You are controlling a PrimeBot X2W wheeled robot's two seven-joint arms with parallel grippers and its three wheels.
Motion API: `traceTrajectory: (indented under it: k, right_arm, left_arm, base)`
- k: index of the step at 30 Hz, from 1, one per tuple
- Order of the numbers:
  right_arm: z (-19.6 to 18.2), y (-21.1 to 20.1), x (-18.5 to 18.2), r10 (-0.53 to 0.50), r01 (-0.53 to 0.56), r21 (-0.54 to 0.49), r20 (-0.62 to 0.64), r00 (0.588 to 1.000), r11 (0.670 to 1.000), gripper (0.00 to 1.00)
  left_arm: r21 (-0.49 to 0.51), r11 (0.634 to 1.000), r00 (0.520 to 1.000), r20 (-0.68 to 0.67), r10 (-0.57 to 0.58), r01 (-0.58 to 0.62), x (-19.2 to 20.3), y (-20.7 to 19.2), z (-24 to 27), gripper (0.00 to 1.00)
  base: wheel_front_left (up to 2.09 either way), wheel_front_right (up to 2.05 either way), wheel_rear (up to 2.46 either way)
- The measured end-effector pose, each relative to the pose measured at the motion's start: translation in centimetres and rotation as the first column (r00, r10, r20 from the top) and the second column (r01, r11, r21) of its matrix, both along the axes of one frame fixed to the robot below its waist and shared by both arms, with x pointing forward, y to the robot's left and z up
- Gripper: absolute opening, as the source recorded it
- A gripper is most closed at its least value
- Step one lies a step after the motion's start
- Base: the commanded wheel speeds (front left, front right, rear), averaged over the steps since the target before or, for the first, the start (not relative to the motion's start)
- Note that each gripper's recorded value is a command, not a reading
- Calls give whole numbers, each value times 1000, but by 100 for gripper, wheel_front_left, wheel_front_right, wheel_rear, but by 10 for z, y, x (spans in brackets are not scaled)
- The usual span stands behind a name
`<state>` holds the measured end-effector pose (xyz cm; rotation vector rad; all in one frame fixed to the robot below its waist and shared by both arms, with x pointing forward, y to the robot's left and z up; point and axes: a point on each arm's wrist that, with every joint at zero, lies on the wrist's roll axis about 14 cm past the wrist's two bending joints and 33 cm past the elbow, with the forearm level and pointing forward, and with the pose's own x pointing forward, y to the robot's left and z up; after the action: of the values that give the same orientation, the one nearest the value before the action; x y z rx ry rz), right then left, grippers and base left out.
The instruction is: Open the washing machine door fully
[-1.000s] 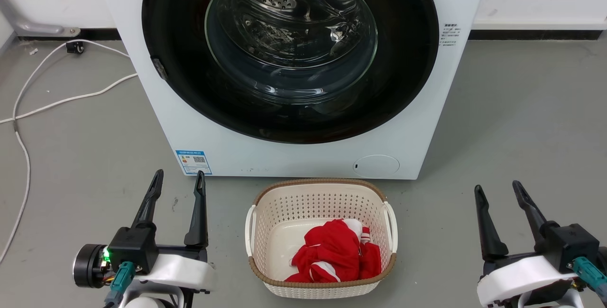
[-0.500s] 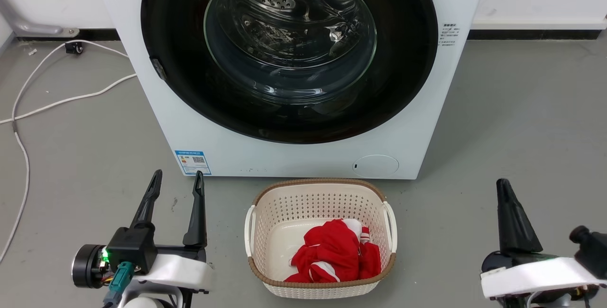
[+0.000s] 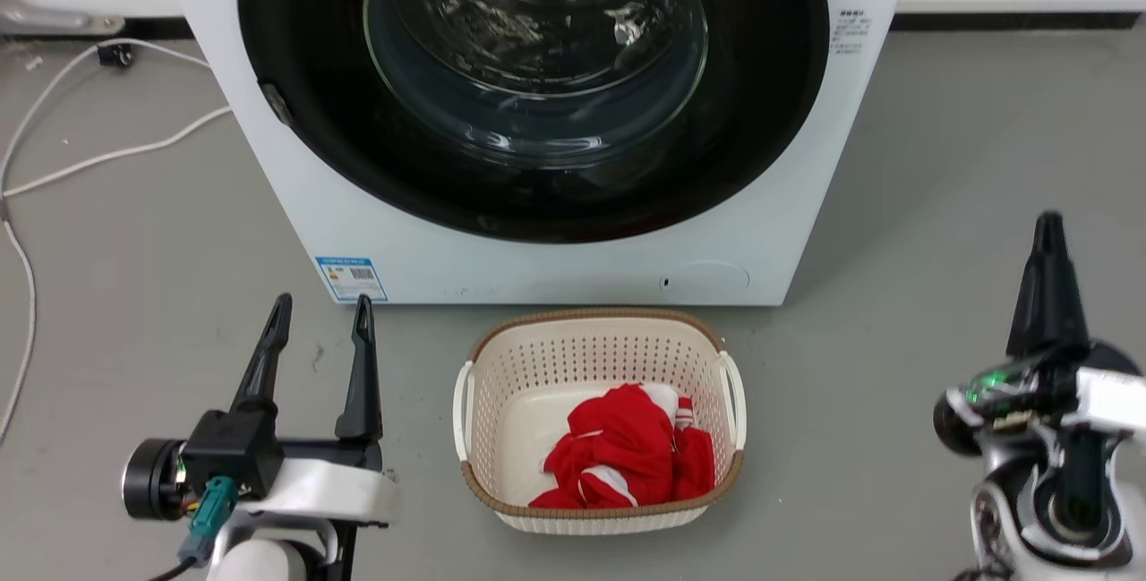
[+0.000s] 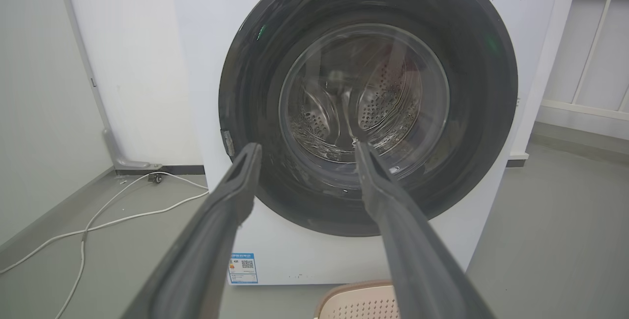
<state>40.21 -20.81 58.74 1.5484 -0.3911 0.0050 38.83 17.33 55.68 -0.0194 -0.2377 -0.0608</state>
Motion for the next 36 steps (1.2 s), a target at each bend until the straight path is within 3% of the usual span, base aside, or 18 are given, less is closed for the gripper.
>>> traceTrajectory:
  k: [1, 4, 8, 19, 23, 29, 36]
  right_arm:
    - [2, -2, 7, 5, -6, 62, 11, 1000, 998, 0]
    - [2, -10, 29, 17, -18, 121, 13, 1000, 993, 0]
    - [7, -23, 67, 39, -41, 132, 18, 999, 990, 0]
    - [8, -28, 174, 181, -186, -52, -86, 980, 981, 0]
    - [11, -6, 207, 289, -306, -142, -128, 949, 941, 0]
    - [10, 33, 239, 434, -480, -258, -216, 875, 839, 0]
    - [10, 53, 259, 478, -558, -338, -295, 827, 757, 0]
  left_arm:
    - [0, 1000, 1000, 4, -1, 1, 4, 0, 1, 100]
    - [-2, 1000, 1000, 1, -1, 1, 14, -1, -1, 100]
    - [2, 1000, 1000, -6, -3, 3, 30, 0, -5, 100]
    - [10, 1000, 1000, -23, -11, 11, 73, 0, -23, 100]
    - [11, 1000, 999, -33, -15, 16, 86, 0, -31, 100]
    - [13, 1000, 999, -52, -14, 15, 96, 1, -43, 100]
    - [19, 1000, 998, -69, -7, 9, 100, 5, -52, 100]
  base:
    - [0, 0, 0]
    - [0, 0, 0]
    - [0, 0, 0]
    - [0, 0, 0]
    - [0, 0, 0]
    - [0, 0, 0]
    - [0, 0, 0]
